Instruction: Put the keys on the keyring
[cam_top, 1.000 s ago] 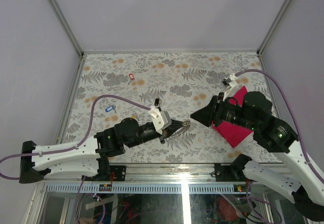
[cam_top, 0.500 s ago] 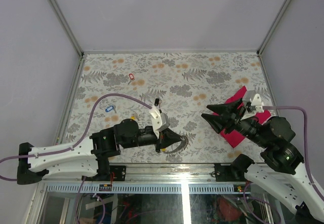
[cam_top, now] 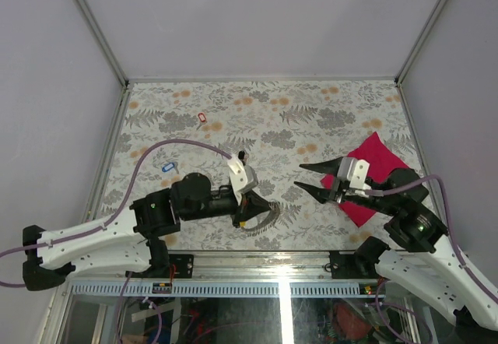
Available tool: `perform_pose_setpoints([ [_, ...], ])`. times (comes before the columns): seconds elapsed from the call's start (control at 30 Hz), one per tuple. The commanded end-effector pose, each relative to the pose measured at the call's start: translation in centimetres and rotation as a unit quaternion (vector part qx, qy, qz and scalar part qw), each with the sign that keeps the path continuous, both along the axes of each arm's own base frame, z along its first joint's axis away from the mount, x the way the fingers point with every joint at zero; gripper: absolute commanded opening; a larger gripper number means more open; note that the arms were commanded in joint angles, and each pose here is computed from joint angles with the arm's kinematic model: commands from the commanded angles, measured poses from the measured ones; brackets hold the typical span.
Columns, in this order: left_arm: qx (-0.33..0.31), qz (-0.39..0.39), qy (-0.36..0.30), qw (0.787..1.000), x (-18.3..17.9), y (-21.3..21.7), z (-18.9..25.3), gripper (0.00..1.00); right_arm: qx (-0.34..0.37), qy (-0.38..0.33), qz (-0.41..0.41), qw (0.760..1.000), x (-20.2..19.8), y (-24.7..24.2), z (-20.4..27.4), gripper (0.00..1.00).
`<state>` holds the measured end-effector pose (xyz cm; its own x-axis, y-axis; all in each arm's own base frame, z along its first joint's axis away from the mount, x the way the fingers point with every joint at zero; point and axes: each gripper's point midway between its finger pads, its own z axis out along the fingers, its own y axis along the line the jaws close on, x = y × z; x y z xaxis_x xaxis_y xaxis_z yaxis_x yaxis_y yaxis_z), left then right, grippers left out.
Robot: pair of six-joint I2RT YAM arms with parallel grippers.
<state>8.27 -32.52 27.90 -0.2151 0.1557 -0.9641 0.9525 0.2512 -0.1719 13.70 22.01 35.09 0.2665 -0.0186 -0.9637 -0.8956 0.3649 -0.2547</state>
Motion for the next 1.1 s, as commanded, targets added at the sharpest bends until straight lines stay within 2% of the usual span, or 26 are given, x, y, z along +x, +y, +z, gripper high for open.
perform_pose_setpoints([
  [0.0, -0.041, -0.003, -0.004, 0.999, 1.9, 1.3, 3.0, 0.0, -0.013, -0.114, 0.052, 0.992, -0.8, 1.0, 1.1, 0.48],
  [0.5, -0.062, -0.084, 0.0, 0.995, 1.5, 2.9, 3.7, 0.0, -0.085, -0.259, 0.11, 0.956, -0.9, 4.3, 0.4, 0.44],
  [0.83, -0.065, -0.136, -0.055, 0.987, -0.5, 4.0, 5.1, 0.0, -0.094, -0.275, 0.15, 0.945, -2.8, 5.1, 1.1, 0.41],
  [1.0, -0.023, -0.136, -0.108, 0.985, 0.1, 4.7, 6.7, 0.0, -0.092, -0.287, 0.152, 0.941, -2.9, 5.1, 1.8, 0.41],
  [1.07, 0.026, -0.111, -0.13, 0.985, 1.4, 5.3, 6.7, 0.0, -0.097, -0.294, 0.144, 0.94, -2.5, 5.0, 2.0, 0.41],
])
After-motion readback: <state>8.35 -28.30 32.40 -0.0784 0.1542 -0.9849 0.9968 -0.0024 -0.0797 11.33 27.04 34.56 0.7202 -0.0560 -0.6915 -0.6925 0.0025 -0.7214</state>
